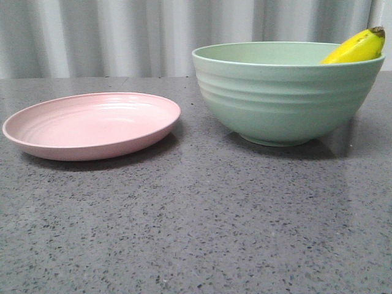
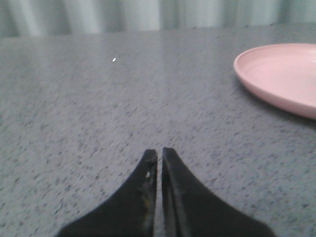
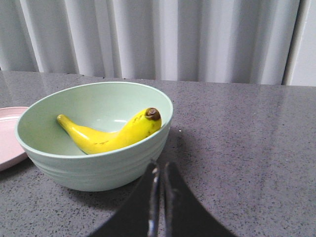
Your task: Transfer banana from pink plate to green bowl
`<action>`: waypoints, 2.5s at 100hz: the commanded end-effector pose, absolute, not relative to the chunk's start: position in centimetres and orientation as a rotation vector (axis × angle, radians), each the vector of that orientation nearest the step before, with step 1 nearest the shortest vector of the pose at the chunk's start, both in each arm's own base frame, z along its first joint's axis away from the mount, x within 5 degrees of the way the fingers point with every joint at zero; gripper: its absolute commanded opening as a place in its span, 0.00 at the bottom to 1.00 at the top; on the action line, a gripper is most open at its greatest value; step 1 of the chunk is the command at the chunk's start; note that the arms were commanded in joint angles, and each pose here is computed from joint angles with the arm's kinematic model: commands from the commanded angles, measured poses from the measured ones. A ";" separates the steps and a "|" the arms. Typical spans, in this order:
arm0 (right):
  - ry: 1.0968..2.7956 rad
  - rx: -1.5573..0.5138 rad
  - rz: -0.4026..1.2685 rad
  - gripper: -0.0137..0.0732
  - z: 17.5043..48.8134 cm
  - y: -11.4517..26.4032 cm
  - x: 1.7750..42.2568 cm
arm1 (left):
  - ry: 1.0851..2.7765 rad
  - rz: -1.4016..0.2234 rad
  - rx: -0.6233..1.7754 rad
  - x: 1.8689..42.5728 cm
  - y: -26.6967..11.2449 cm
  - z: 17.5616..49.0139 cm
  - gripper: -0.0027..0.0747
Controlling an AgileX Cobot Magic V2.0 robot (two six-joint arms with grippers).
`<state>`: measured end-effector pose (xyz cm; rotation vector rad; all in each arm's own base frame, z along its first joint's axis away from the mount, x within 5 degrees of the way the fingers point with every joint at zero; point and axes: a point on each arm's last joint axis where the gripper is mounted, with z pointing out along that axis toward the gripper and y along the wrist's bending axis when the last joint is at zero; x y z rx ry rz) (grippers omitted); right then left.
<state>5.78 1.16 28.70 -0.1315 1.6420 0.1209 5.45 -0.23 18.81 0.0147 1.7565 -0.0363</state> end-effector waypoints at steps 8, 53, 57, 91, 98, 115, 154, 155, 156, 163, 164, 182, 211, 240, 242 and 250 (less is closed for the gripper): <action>1.551 -0.121 0.097 0.07 30.2 1.0 5.8 | 1.755 -0.019 -0.030 5.3 0.0 18.1 0.01; 1.551 -0.121 0.097 0.07 30.2 1.0 5.8 | 1.756 -0.025 -0.022 5.3 -0.1 18.0 0.01; 1.551 -0.121 0.097 0.07 30.2 1.0 5.8 | 1.756 -0.025 -0.022 5.3 -0.1 18.0 0.01; 1.562 -0.118 0.095 0.07 29.5 1.0 6.0 | 1.756 -0.025 -0.022 5.3 -0.1 18.0 0.01; 1.585 -0.123 0.083 0.07 28.5 0.9 6.2 | 1.756 -0.025 -0.022 5.3 -0.1 18.0 0.01; 1.584 -0.220 -0.075 0.07 24.9 0.6 6.3 | 1.756 -0.025 -0.022 5.3 -0.1 18.0 0.01; 1.490 0.080 -0.069 0.07 20.2 -0.5 5.5 | 1.756 -0.027 -0.023 5.3 -0.1 18.0 0.01; 1.490 0.084 -0.074 0.07 20.2 -0.6 5.5 | 1.756 -0.027 -0.023 5.3 -0.1 18.0 0.01; 1.490 0.086 -0.076 0.07 20.2 -0.6 5.5 | 1.756 -0.027 -0.023 5.3 -0.1 18.0 0.01; 1.553 0.105 -0.082 0.07 19.6 -0.7 5.5 | 1.756 -0.027 -0.023 5.3 -0.1 18.0 0.01; 1.561 0.104 -0.084 0.07 19.5 -0.7 5.5 | 1.756 -0.027 -0.023 5.3 -0.1 18.0 0.01; 1.748 0.088 -0.075 0.07 17.8 -0.5 5.4 | 1.756 -0.027 -0.023 5.3 -0.1 18.0 0.01; 1.782 0.081 -0.083 0.07 17.5 -0.5 5.4 | 1.756 -0.027 -0.023 5.3 -0.1 18.0 0.01; 1.782 0.081 -0.083 0.07 17.5 -0.5 5.4 | 1.756 -0.027 -0.023 5.3 -0.1 18.0 0.01; 1.782 0.081 -0.083 0.07 17.5 -0.5 5.4 | 1.756 -0.027 -0.023 5.3 -0.1 18.0 0.01; 1.782 0.081 -0.083 0.07 17.5 -0.5 5.4 | 1.756 -0.027 -0.023 5.3 -0.1 18.0 0.01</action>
